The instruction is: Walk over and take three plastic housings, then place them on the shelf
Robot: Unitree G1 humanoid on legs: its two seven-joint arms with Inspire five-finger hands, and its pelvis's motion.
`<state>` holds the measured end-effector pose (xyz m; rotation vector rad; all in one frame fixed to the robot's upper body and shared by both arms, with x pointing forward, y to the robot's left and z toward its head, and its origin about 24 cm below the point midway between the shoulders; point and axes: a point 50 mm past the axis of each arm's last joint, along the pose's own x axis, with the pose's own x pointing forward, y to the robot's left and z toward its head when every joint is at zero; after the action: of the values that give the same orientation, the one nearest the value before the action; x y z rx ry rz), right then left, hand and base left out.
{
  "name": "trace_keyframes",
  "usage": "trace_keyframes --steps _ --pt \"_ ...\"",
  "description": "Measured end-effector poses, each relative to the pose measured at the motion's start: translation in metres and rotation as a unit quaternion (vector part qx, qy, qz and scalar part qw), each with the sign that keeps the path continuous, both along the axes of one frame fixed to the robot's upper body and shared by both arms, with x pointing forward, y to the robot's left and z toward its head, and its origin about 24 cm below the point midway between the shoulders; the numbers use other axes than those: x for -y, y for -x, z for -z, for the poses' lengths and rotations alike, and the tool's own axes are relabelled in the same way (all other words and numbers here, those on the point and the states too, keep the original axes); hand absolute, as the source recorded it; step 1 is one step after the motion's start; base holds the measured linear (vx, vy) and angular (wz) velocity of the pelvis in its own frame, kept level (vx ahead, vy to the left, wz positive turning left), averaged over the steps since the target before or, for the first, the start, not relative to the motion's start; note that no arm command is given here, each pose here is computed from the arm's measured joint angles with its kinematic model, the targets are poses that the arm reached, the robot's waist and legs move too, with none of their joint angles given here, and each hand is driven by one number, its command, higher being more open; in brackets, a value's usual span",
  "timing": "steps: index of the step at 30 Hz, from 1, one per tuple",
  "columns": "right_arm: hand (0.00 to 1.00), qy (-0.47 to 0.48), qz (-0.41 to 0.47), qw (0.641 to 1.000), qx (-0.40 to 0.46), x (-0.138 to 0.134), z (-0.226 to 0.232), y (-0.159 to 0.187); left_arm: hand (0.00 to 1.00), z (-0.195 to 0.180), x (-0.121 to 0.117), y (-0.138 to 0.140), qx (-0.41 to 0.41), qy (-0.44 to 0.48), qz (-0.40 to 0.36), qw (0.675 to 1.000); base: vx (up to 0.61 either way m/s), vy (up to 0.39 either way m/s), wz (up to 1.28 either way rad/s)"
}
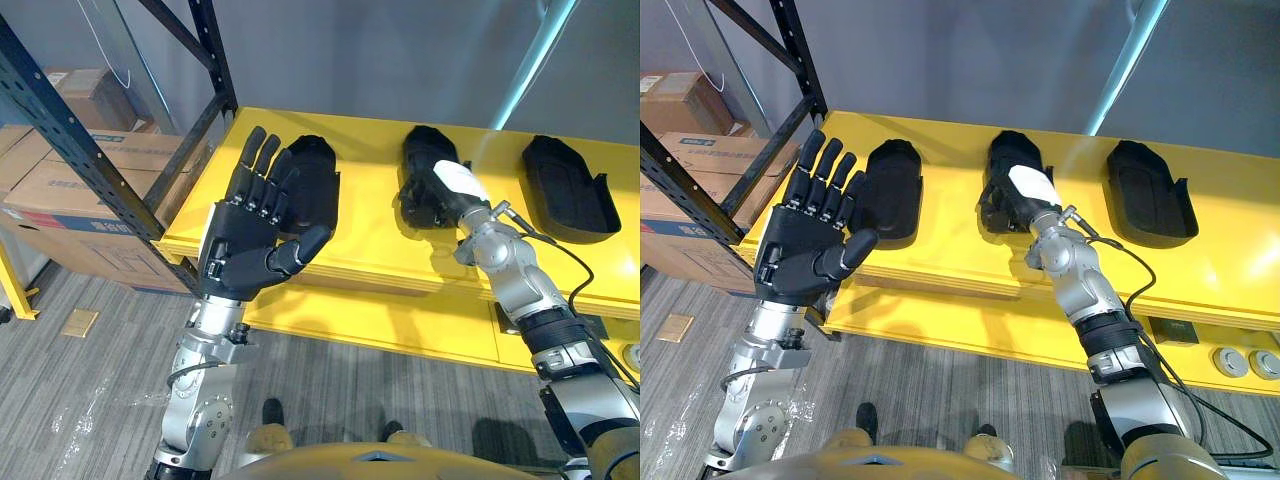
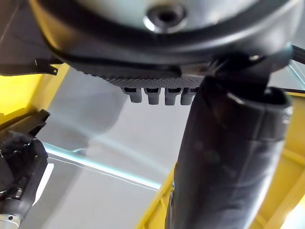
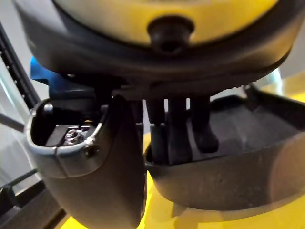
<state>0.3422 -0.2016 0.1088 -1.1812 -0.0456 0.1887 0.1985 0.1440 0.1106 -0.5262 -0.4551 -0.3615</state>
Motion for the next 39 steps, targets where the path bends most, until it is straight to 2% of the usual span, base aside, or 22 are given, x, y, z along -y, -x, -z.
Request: trace_keyframes --steps 12,31,32,39 --pt "0.0 -0.035 -0.005 0.999 0.013 0.002 -0.007 0.0 1.0 0.001 0.002 -0.001 -0.008 0.001 0.002 1.0 -0.01 -0.001 -0.06" --pt "0.0 -0.029 -0.06 0.997 0.044 -0.01 -0.013 0.003 1.0 0.001 0.001 -0.001 -0.011 0.002 -0.003 1.0 0.0 -0.001 -0.01" --pt "1.0 -0.029 -0.061 0.997 0.044 -0.011 -0.013 0.003 1.0 0.001 0.001 -0.001 -0.011 0.002 -0.003 1.0 0.0 0.0 0.0" --pt "1.0 -0.025 -0.059 0.997 0.045 -0.01 -0.012 0.003 1.0 0.014 0.0 -0.004 -0.036 -0.004 -0.004 0.999 0.0 0.0 0.03"
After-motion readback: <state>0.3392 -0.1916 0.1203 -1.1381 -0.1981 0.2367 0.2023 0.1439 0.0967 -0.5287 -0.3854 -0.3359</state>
